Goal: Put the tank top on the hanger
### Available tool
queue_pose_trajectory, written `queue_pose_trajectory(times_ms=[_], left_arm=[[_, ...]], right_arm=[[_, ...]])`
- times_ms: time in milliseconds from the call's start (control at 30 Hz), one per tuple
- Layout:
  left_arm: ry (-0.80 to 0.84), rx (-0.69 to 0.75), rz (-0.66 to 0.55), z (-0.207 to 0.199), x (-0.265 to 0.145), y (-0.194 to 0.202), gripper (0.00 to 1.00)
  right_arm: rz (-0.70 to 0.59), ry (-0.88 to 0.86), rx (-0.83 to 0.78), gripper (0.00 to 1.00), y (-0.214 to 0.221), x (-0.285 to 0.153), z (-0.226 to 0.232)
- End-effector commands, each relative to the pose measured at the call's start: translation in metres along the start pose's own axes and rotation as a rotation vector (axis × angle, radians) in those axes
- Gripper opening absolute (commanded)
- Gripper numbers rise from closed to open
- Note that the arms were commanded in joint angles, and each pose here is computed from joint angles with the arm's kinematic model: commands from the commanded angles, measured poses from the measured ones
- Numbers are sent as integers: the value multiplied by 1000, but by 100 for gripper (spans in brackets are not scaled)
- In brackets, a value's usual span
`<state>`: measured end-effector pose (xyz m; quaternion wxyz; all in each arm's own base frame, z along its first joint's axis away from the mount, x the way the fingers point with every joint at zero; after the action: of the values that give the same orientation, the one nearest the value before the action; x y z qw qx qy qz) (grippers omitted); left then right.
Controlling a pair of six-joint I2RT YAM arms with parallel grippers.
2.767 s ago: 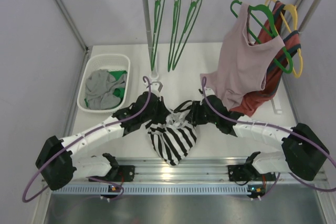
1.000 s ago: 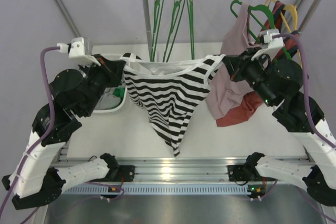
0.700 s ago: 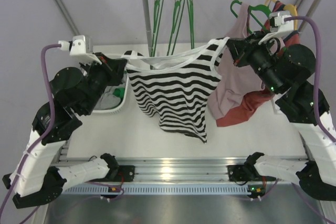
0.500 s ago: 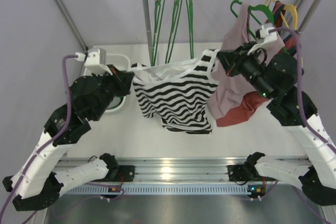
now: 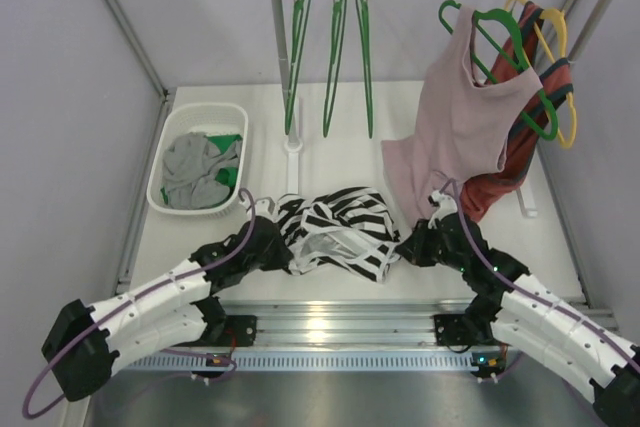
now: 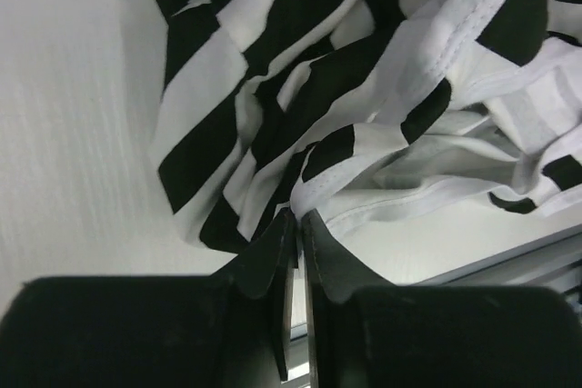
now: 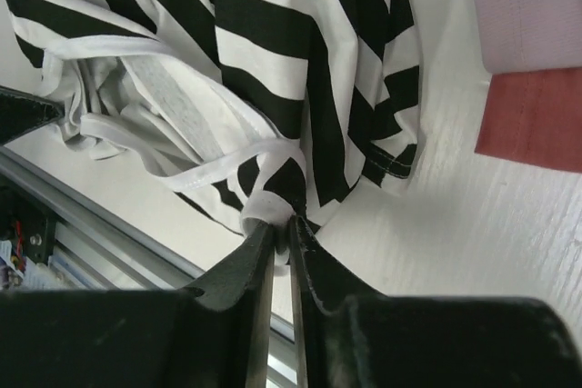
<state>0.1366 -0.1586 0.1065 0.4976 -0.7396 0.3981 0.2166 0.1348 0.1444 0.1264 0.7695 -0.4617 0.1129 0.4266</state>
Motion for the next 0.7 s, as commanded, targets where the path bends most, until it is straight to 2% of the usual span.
queue_pose_trajectory(times_ms=[0,67,100,200,300,433,533,600,667], left_arm=[[213,-80,-112,-42,-6,-24,14],[219,-63,-117,-42,-9,-25,22],[223,-58,-117,-42,-10,-25,30],[228,-37,-132,-43,-18,-30,41],[216,-30,-148,-43,-27,-35,45],[191,-34,-209,-42,-44,-49,49],[161,-30,-222,-41,-53,-55,51],[147,-25,-235,-41,-57,-60,51],[145,-24,-251,-44,-62,-66,51]], right_arm=[[-85,-106,43,15,-15,-8,20],[-80,-84,27,24,-15,-13,19],[-86,-75,21,28,-17,-14,19],[-102,-46,-3,40,-28,-22,23],[-110,-18,-23,50,-43,-32,31],[-184,41,-50,63,-75,-50,43],[-256,92,-69,68,-106,-68,56],[-324,103,-101,74,-139,-81,76],[-377,133,-140,75,-177,-91,97]])
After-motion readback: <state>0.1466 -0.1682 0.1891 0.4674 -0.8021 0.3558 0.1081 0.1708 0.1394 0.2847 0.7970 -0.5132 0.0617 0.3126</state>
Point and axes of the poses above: each gripper's point midway between its finger pads, its own x axis out along the fingers, its own z axis along the line the jaws close on, y = z × x, the point moved 6 cm from there along -x, back along the fingers, and after that the axes turned 2 degrees about x, right-handed, at the moved point
